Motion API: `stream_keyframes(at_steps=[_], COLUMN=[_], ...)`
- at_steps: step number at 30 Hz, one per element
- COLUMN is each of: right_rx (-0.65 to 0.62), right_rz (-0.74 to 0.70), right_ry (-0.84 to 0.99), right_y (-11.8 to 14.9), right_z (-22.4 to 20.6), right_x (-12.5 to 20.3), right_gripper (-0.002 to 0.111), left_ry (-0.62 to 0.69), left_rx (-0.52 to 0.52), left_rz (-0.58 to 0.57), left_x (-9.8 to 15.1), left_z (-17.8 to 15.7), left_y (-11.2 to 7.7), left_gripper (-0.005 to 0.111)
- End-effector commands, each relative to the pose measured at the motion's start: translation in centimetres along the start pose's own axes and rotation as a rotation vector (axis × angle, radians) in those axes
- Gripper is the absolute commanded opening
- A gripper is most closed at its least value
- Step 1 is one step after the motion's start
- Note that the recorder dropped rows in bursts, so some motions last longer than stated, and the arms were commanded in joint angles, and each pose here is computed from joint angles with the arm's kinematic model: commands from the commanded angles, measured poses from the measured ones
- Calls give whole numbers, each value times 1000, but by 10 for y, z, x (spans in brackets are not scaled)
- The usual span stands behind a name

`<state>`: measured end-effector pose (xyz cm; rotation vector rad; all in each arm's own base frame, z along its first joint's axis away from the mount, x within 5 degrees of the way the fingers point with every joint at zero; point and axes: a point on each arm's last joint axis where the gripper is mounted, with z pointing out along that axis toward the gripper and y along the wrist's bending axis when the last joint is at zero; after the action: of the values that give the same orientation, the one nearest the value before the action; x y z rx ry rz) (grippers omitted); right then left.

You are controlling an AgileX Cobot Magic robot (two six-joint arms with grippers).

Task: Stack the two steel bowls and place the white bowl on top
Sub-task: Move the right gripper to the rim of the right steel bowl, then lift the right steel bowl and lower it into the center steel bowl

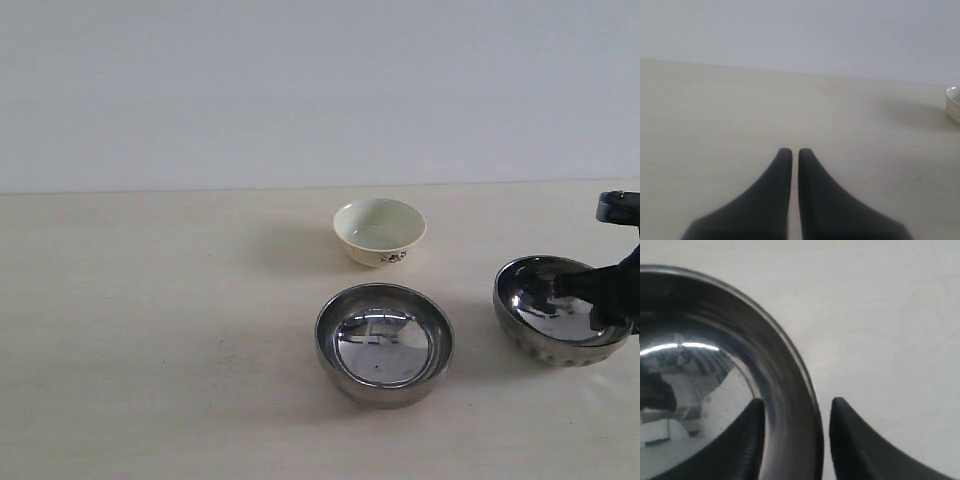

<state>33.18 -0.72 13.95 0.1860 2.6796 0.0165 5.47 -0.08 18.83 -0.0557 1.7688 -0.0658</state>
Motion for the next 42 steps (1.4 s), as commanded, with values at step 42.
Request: stream_keyframes(at_steps=[42], right_rx=[-526], right_rz=[-294], right_ry=[-63], right_y=[116], right_z=[-83], right_x=[1], right_gripper=[0], left_ry=[-1], left_rx=[-3], left_rz=[-8], left_x=[1], left_z=[0], left_y=[0], left_gripper=[4])
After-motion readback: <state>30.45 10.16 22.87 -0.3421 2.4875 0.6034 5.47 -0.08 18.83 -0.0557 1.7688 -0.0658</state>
